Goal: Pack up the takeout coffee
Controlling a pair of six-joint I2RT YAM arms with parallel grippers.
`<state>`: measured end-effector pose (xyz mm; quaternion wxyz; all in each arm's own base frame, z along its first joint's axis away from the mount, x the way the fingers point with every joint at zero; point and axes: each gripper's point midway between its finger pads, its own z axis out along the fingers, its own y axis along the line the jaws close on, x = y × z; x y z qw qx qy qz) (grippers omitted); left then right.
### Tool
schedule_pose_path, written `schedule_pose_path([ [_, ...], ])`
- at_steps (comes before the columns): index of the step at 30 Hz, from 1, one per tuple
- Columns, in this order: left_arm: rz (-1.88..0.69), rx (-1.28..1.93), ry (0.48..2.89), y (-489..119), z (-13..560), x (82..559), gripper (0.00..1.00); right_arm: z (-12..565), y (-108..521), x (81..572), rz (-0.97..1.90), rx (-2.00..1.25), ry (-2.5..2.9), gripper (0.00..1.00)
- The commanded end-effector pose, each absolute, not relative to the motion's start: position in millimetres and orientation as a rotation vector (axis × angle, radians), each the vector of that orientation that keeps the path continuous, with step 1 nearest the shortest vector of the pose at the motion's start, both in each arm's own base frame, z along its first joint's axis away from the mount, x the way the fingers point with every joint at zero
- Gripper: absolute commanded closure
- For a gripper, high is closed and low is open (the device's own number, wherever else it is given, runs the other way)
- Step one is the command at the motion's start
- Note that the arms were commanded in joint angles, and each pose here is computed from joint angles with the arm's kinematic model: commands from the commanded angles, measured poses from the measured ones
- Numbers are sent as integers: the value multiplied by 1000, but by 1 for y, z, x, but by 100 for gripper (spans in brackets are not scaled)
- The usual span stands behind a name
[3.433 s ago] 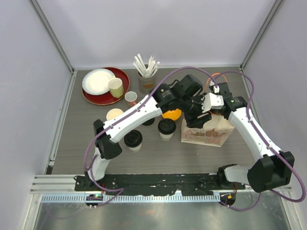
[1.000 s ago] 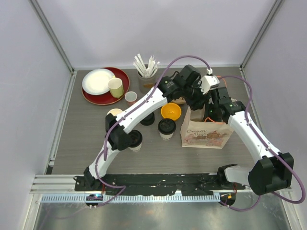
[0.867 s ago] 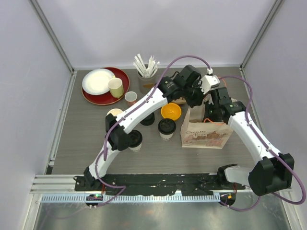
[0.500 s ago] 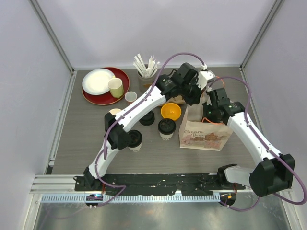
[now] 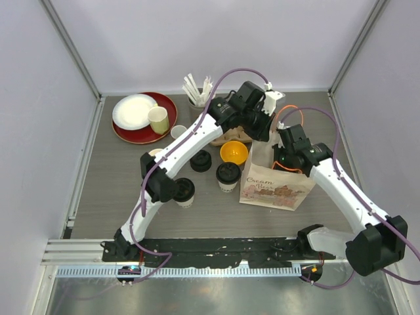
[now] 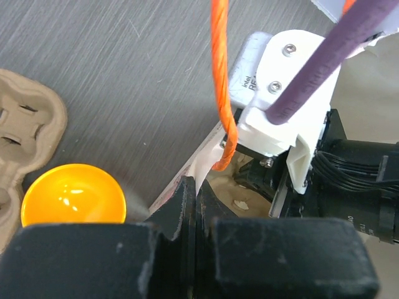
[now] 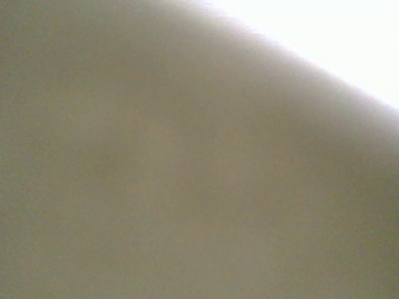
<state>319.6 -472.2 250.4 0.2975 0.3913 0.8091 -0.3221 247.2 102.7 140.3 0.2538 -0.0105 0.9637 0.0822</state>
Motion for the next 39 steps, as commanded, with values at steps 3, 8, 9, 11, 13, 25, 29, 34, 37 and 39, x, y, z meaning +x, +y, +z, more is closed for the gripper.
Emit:
schedule_pose_path([
  [3, -979, 951, 1961, -487, 320, 321, 100, 138, 95, 217, 204, 3, 2692, 99],
  [8, -972, 964, 1958, -490, 320, 315, 100, 137, 87, 210, 138, 1, 2722, 99],
  [9, -953, 957, 1957, -488, 320, 318, 100, 135, 84, 208, 116, 4, 2731, 99],
  [11, -933, 953, 1957, -487, 319, 321, 100, 131, 81, 206, 91, 11, 2743, 99],
  [13, -926, 949, 1955, -486, 320, 322, 100, 128, 79, 207, 74, 36, 2744, 99],
  [25, -949, 968, 1960, -488, 316, 317, 100, 105, 73, 216, -9, 107, 2746, 99],
  [29, -944, 982, 1956, -486, 315, 316, 100, 108, 74, 208, 3, 130, 2771, 99],
  [34, -937, 994, 1939, -485, 319, 314, 100, 118, 85, 201, 102, 121, 2799, 98],
  [37, -931, 1002, 1937, -484, 319, 312, 100, 123, 88, 197, 122, 108, 2818, 99],
  [39, -934, 1007, 1937, -485, 319, 310, 100, 126, 86, 195, 110, 111, 2823, 98],
])
